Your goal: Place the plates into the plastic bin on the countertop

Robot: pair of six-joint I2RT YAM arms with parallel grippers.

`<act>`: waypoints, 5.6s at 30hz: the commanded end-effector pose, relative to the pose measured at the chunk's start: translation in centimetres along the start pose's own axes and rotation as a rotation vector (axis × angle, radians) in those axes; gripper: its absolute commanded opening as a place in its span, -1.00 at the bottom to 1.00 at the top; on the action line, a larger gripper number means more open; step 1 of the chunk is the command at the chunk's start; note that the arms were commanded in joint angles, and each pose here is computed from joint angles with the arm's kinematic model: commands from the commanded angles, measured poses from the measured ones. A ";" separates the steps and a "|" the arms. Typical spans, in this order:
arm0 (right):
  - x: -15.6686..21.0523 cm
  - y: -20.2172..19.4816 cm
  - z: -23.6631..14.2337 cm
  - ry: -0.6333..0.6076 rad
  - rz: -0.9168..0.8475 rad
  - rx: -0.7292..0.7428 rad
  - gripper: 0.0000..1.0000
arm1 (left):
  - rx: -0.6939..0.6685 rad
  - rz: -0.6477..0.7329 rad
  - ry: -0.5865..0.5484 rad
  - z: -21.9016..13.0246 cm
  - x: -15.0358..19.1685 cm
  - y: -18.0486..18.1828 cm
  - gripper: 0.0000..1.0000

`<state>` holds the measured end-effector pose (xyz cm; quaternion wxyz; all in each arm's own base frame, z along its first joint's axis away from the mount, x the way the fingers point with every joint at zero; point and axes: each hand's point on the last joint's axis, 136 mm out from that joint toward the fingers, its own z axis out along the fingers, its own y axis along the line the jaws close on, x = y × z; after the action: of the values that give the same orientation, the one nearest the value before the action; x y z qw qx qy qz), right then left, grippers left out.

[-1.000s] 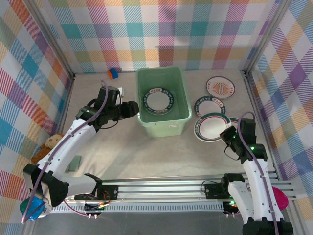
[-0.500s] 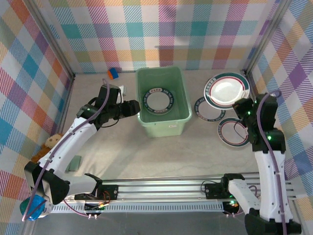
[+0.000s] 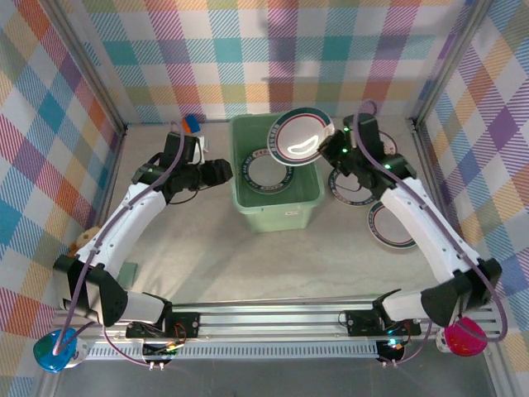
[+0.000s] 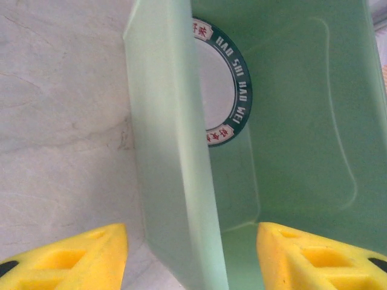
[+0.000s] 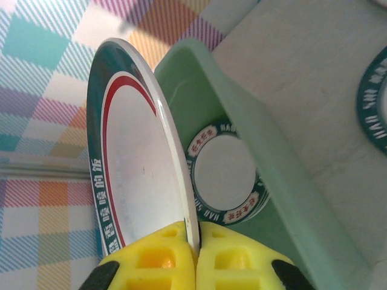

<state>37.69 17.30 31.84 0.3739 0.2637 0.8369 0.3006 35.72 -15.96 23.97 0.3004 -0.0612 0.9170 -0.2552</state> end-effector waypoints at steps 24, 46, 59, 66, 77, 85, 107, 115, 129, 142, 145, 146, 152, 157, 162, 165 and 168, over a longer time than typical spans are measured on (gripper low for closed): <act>7.6 0.3 12.5 -0.024 0.238 0.293 -1.00 | 0.020 -0.030 0.028 -0.7 -2.0 2.0 0.16; 10.3 -2.7 17.8 -0.071 0.341 0.432 -1.00 | 0.012 -0.022 0.078 0.5 -2.1 2.1 0.16; 12.2 -3.4 18.3 -0.068 0.381 0.495 -1.00 | 0.018 -0.019 0.083 0.2 -1.7 2.1 0.16; 12.3 -3.0 18.0 -0.124 0.412 0.506 -1.00 | 0.024 -0.018 0.081 -0.2 -1.3 2.1 0.16; 13.8 -5.3 19.2 -0.145 0.507 0.553 -0.86 | 0.024 -0.005 0.092 -0.4 -0.7 2.2 0.16; 14.2 -6.2 19.6 -0.151 0.499 0.573 -0.29 | 0.027 -0.007 0.101 -0.3 -0.3 2.3 0.16; 14.4 -5.3 20.4 -0.087 0.488 0.621 0.98 | 0.032 -0.021 0.118 0.1 0.1 2.4 0.16; 13.3 -3.9 19.4 -0.072 0.402 0.587 0.98 | 0.036 -0.026 0.124 0.3 0.1 2.4 0.16; 11.6 -0.2 17.1 -0.021 0.280 0.448 0.98 | 0.050 -0.031 0.095 -0.6 -0.4 1.8 0.16; 7.8 6.9 11.1 -0.016 0.076 0.142 0.98 | 0.086 -0.047 0.050 -1.7 -1.1 0.8 0.16; 6.0 8.6 7.8 -0.050 -0.037 0.033 0.98 | 0.099 -0.055 0.035 -2.3 -1.2 0.4 0.16; 5.6 8.8 6.7 -0.060 -0.067 0.012 0.98 | 0.102 -0.055 0.031 -2.4 -1.2 0.3 0.16; 2.6 5.8 0.3 -0.110 -0.187 -0.057 0.99 | 0.114 -0.046 -0.003 -4.0 -0.9 -0.4 0.16; -0.7 -2.6 -4.6 -0.162 -0.116 0.008 0.86 | 0.103 -0.040 -0.015 -4.6 -0.1 -0.5 0.17; -1.8 -12.3 -7.6 -0.157 -0.007 0.158 0.75 | 0.098 -0.043 -0.028 -5.0 0.2 -1.0 0.17; -1.4 -17.6 -8.0 -0.136 0.077 0.254 0.72 | 0.092 -0.038 -0.036 -5.0 0.3 -1.3 0.17; -0.3 -22.7 -7.7 -0.102 0.219 0.320 0.63 | 0.092 -0.032 -0.039 -4.9 0.5 -1.6 0.17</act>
<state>29.10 0.05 25.08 0.4137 0.3933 0.8011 0.1798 32.49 -15.31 27.19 0.2972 -0.0635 0.9042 -0.3001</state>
